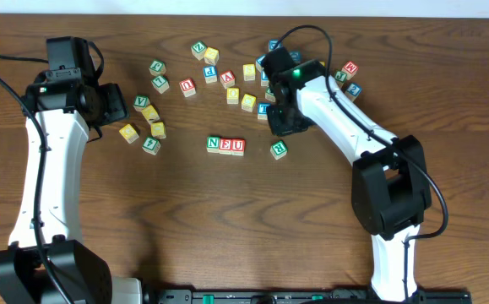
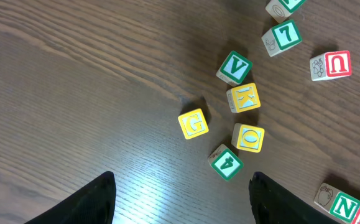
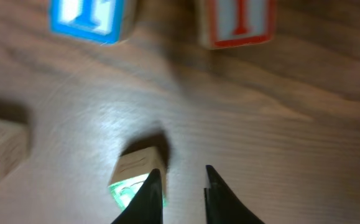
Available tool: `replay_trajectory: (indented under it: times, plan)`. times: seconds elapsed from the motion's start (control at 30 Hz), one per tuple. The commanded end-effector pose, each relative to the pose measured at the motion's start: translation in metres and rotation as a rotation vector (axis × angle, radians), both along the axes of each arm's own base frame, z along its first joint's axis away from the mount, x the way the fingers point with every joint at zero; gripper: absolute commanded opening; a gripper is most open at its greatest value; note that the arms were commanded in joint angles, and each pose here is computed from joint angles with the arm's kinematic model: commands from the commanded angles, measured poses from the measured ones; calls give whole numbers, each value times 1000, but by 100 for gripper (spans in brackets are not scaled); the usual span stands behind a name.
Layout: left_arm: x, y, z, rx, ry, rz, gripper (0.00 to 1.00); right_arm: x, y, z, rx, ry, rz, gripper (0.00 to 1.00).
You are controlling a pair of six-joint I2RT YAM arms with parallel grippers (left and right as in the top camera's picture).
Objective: Spell out NEURIPS
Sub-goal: 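Bring the R block down toward the right of the U block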
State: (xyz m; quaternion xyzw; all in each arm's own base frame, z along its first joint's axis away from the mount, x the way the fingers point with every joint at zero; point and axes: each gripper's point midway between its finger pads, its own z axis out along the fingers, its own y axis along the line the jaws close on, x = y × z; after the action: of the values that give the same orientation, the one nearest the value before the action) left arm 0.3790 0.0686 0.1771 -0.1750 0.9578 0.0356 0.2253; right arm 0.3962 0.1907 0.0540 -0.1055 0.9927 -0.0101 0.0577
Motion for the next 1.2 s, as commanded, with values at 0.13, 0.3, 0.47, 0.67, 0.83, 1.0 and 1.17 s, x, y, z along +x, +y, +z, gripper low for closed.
replay_trajectory:
  times: [0.13,0.3,0.47,0.67,0.83,1.0,1.17]
  plan:
    - [-3,0,-7,-5,22,10,68,-2,-13,-17,-30,-14,-69,13]
    - [-3,0,-7,-5,22,10,68,-6,-6,-30,3,-6,-15,13]
    - [-4,0,-7,-5,22,10,68,-10,15,-32,68,3,106,13]
    - [-4,0,-7,-5,22,10,68,-21,34,-31,123,29,253,14]
    - [-4,0,-7,-5,22,10,68,-31,50,-30,164,44,383,14]
    - [-4,0,-7,-5,24,10,68,-41,56,-31,163,60,470,15]
    - [-4,0,-7,-5,25,10,68,-48,60,-30,180,77,532,14]
